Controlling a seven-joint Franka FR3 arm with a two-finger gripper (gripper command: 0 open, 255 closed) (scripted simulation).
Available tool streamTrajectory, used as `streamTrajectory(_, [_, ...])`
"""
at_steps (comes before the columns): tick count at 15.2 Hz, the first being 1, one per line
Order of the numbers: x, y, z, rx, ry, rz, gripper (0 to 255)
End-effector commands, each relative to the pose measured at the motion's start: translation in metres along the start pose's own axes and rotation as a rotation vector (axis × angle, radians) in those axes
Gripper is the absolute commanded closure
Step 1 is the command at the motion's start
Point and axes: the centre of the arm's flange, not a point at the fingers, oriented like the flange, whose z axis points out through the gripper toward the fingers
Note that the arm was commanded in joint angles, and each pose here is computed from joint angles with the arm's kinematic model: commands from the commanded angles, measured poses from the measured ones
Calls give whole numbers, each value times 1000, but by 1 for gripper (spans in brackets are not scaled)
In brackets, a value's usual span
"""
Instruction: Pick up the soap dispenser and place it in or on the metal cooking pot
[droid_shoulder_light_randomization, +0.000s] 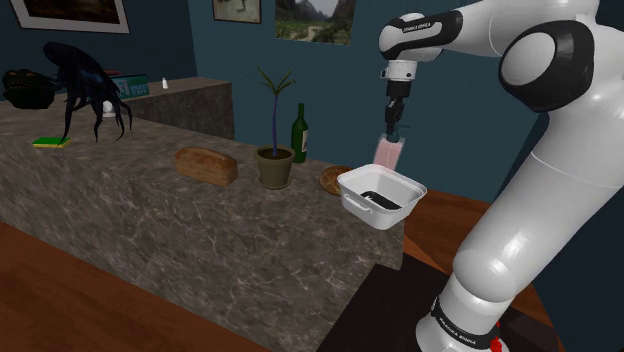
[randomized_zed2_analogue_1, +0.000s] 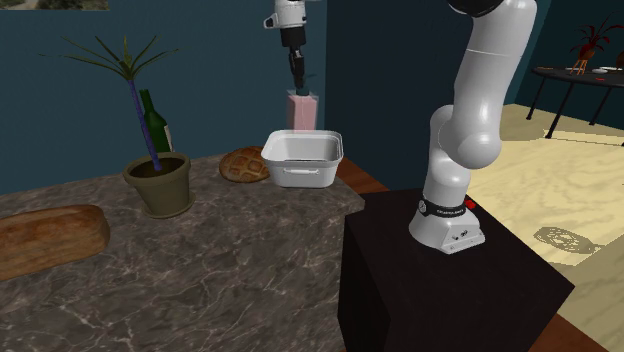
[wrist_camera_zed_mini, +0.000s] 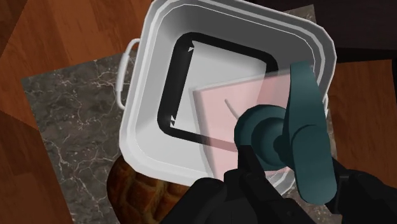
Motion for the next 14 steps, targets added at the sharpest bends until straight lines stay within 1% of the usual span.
streamTrajectory(1, [1,0,12,0,0,0,255])
streamTrajectory(9, [5,3,55,0,0,0,255])
streamTrajectory(14, [5,3,55,0,0,0,255])
